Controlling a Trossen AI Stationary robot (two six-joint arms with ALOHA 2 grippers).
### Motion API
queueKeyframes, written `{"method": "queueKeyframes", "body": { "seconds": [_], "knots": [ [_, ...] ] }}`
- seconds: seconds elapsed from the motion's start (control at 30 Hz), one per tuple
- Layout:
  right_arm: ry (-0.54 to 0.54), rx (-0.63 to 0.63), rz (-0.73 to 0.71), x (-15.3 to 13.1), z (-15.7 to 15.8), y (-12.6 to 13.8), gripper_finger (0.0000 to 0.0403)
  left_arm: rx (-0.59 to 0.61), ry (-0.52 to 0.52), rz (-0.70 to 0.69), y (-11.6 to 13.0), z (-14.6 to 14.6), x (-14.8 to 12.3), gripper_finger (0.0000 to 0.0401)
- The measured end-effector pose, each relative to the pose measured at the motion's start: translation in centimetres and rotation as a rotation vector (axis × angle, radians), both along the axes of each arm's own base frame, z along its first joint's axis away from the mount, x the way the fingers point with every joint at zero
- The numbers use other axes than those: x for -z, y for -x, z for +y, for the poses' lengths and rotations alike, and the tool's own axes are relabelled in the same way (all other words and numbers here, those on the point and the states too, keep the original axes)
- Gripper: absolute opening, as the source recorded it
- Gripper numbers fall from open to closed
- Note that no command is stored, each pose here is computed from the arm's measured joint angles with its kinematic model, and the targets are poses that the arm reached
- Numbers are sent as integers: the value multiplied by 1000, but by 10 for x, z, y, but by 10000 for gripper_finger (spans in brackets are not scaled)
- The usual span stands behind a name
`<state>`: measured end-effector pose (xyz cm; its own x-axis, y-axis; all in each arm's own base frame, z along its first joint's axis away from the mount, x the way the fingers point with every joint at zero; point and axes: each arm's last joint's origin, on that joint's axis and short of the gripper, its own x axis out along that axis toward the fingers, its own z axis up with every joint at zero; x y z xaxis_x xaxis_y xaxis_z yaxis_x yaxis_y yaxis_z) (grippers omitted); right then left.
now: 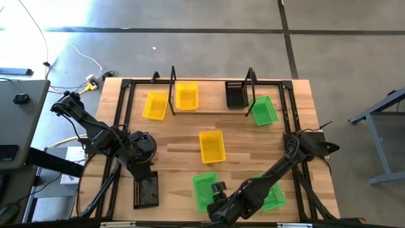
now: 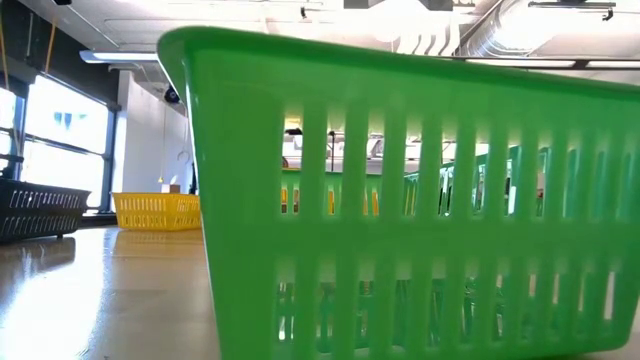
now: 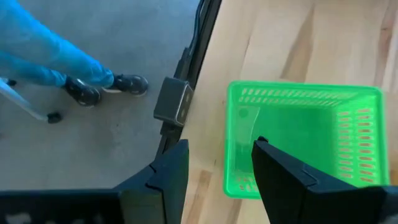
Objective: Stack baskets on shelf by color
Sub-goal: Put the bottom left green bin on the shelf
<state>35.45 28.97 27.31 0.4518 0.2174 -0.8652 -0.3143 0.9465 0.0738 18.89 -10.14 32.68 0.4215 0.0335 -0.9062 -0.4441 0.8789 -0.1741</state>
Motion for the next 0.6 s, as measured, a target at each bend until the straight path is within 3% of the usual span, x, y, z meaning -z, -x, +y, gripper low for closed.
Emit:
{"method": "queueKeyframes", "body": {
  "seconds": [0.6],
  "knots": [
    [129,-8,90,65,12,-16,160,-3,-6,-4,0,0,0,163]
  ]
}}
